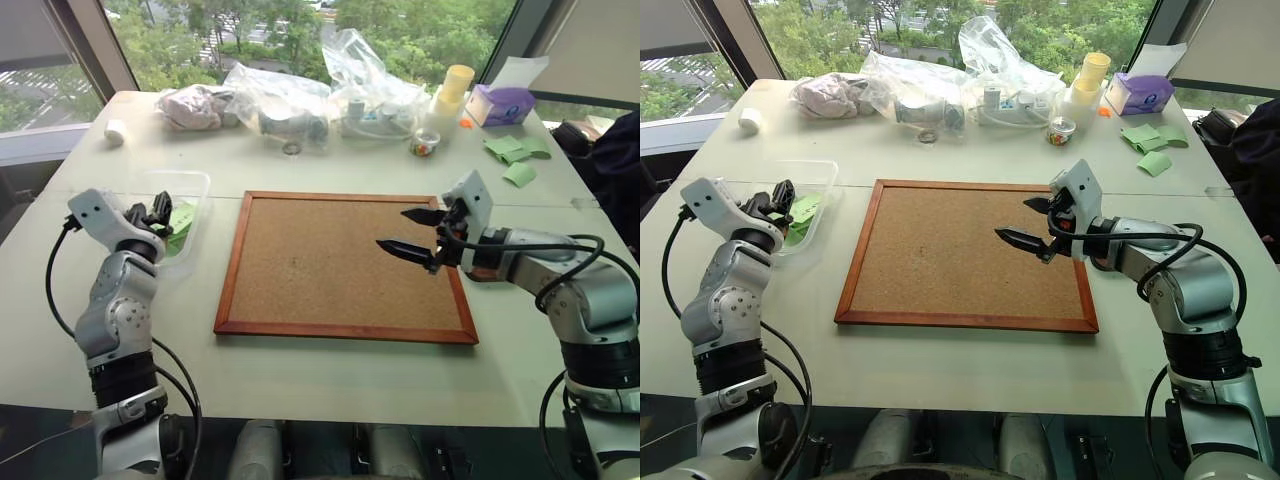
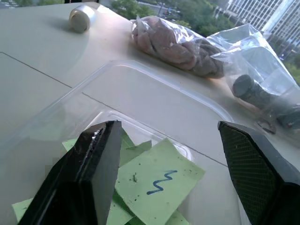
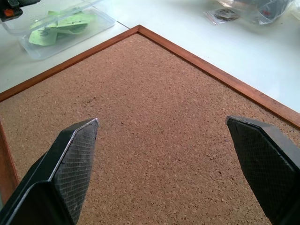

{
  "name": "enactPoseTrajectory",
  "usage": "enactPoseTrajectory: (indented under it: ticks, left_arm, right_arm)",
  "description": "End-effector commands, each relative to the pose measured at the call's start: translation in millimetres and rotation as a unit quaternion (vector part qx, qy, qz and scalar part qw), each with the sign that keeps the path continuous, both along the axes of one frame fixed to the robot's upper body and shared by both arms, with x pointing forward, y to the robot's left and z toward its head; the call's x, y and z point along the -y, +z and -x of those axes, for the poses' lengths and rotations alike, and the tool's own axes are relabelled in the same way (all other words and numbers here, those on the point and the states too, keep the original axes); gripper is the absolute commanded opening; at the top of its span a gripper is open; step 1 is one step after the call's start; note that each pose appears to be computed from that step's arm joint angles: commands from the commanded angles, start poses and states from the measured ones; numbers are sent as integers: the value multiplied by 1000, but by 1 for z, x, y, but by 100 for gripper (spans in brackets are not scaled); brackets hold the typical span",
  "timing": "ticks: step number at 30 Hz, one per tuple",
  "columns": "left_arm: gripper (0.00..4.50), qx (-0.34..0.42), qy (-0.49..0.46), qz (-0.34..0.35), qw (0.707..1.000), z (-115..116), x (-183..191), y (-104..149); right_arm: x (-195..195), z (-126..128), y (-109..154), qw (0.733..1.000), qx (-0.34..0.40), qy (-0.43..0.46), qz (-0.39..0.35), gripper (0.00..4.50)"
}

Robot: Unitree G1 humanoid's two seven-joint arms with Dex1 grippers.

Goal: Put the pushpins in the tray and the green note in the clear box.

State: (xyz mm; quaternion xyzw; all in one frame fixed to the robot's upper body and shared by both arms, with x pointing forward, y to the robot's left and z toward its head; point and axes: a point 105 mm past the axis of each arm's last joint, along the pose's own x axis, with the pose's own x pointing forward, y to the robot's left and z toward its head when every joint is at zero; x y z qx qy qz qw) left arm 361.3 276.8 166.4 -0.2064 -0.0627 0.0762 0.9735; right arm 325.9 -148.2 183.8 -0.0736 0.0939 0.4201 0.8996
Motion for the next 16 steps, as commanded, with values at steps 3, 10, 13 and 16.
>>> enactPoseTrajectory:
  ticks: [3,10,13,16]
  left_arm:
    - [442,88,-149,-15,985,7,46,50]
    - [442,48,-398,-79,913,33,130,37]
    - [442,21,-453,-112,884,45,144,23]
    - [442,-11,-496,-139,857,55,151,6]
  right_arm:
    - [8,3,12,1000,26,-8,0,450]
    - [17,16,2,1000,4,-6,11,450]
    - [18,21,-2,1000,-4,-2,13,450]
    - [20,26,-10,1000,-11,-2,23,450]
